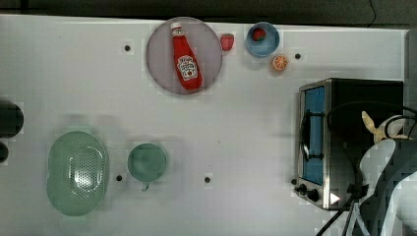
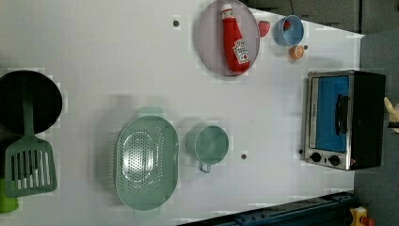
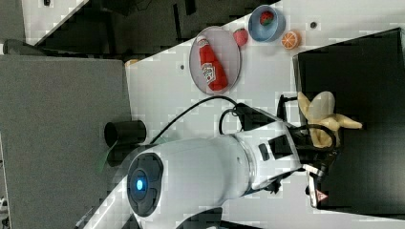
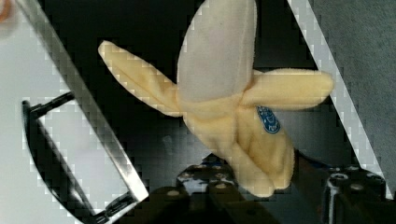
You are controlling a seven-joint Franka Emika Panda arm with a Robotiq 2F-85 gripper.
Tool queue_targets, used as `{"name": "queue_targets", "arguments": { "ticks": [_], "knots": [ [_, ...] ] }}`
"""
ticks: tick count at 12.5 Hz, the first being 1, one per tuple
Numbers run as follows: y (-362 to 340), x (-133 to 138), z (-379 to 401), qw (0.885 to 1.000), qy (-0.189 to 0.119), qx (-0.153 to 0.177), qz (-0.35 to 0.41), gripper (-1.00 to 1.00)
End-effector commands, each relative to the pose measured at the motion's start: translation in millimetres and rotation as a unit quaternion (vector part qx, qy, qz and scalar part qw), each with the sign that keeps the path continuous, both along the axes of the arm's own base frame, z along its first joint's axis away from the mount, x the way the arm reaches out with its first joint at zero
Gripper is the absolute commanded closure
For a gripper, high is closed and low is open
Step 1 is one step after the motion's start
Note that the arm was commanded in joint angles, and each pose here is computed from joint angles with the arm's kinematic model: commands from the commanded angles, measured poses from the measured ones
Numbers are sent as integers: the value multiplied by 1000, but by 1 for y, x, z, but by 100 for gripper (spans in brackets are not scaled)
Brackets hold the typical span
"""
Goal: Pick banana from table and place on oven.
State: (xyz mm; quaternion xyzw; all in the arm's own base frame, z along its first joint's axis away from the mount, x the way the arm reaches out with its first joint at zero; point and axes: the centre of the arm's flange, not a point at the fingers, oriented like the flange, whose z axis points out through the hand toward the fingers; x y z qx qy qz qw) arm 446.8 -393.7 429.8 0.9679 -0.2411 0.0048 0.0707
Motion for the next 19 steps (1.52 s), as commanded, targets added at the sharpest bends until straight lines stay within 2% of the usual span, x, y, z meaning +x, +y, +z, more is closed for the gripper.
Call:
{"name": "queue_targets", "arguments": {
  "ticks": [1,2,3,5,8,11,15,16,19],
  "knots": [
    [6,14,24,999,-18,-5,37,-66],
    [7,17,30,999,-23,-7,40,-88],
    [10,20,37,999,-29,-10,44,-100],
    [21,28,62,997,-40,-12,57,-100],
    [66,31,115,998,-26,28,45,-100],
    [146,33,162,996,-10,65,-52,-100],
    [263,45,202,988,-42,61,-136,-100],
    [287,43,205,986,-41,60,-150,-100],
    [326,26,202,966,-21,55,-253,-100]
  ]
}}
